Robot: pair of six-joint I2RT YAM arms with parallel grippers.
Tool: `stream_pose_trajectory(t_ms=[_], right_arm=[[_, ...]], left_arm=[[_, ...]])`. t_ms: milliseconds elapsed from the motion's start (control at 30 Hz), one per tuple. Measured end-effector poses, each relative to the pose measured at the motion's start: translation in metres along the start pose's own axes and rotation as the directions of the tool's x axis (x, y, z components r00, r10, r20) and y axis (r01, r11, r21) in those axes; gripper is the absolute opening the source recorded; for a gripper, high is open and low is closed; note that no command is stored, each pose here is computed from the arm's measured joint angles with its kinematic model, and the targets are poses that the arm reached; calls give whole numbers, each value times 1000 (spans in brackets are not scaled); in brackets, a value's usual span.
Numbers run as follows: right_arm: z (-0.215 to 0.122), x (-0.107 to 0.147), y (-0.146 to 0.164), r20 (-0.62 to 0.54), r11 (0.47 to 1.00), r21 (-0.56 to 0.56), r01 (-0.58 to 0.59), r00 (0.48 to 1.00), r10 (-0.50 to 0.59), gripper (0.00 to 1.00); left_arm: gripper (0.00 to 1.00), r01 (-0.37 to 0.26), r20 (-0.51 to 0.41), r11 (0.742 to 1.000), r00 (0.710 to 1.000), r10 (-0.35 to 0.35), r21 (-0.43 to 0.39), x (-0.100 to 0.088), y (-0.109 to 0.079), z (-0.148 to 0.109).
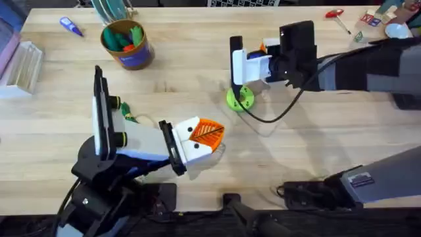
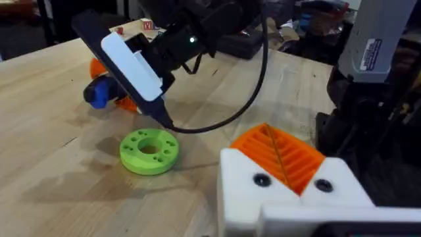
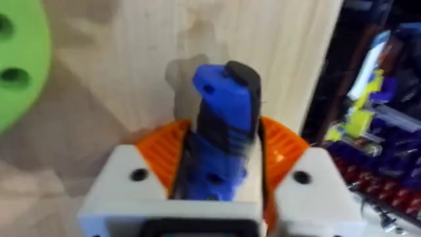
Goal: Pick up the gripper from the table and insert it into the empty holder that is missing its gripper. Then pick up a screw, insert it into the mounting hole, and use the screwdriver to tighten it. Finally, clean up the table by picking up the vegetable and placing it into the bucket.
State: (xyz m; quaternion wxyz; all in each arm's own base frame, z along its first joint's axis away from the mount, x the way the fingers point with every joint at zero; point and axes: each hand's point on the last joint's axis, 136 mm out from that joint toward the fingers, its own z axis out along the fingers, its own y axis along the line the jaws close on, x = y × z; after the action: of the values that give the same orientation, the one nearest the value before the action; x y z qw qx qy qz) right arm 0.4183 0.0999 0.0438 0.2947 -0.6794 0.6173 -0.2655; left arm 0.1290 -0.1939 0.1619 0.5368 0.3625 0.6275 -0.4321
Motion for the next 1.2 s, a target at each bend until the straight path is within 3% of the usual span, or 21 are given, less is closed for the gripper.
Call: stream_pose_trajectory(t_ms=[167, 367, 500, 667, 867, 900, 967, 1067, 1100, 1200], right_arm=[[-3, -2, -13, 7, 999, 32, -14, 1000, 14, 911], [-4, -1, -14, 7, 998, 31, -49, 999, 49, 943], [-7, 1, -14, 4, 984, 26, -175, 985, 175, 945], [-22, 4, -8, -14, 897, -15, -442, 897, 442, 945], [-77, 9, -18, -44, 717, -32, -696, 718, 695, 945], [-87, 9, -23, -36, 691, -26, -723, 691, 722, 945], [-111, 6, -34, -10, 642, -15, -767, 642, 767, 945], [-142, 1, -36, 13, 609, -25, -793, 609, 793, 946], [-150, -1, -34, 15, 604, -31, -796, 604, 797, 947], [-166, -4, -26, 10, 601, -52, -798, 601, 799, 948]], left_arm=[[15, 0, 0, 1000, 1000, 0, 0, 0, 0, 0], [15, 0, 0, 1000, 1000, 0, 0, 0, 0, 0], [15, 0, 0, 1000, 1000, 0, 0, 0, 0, 0], [15, 0, 0, 1000, 1000, 0, 0, 0, 0, 0], [18, 0, 0, 1000, 1000, 0, 0, 0, 0, 0], [77, -4, 0, 1000, 1000, 4, 0, 0, 0, 0], [392, -4, 0, 1000, 1000, 4, -1, 0, 0, 0], [864, -4, 0, 1000, 1000, 4, -1, 0, 0, 0], [954, -2, 0, 1000, 1000, 2, -1, 0, 0, 0], [985, -3, 0, 1000, 1000, 3, -2, 0, 0, 0]])
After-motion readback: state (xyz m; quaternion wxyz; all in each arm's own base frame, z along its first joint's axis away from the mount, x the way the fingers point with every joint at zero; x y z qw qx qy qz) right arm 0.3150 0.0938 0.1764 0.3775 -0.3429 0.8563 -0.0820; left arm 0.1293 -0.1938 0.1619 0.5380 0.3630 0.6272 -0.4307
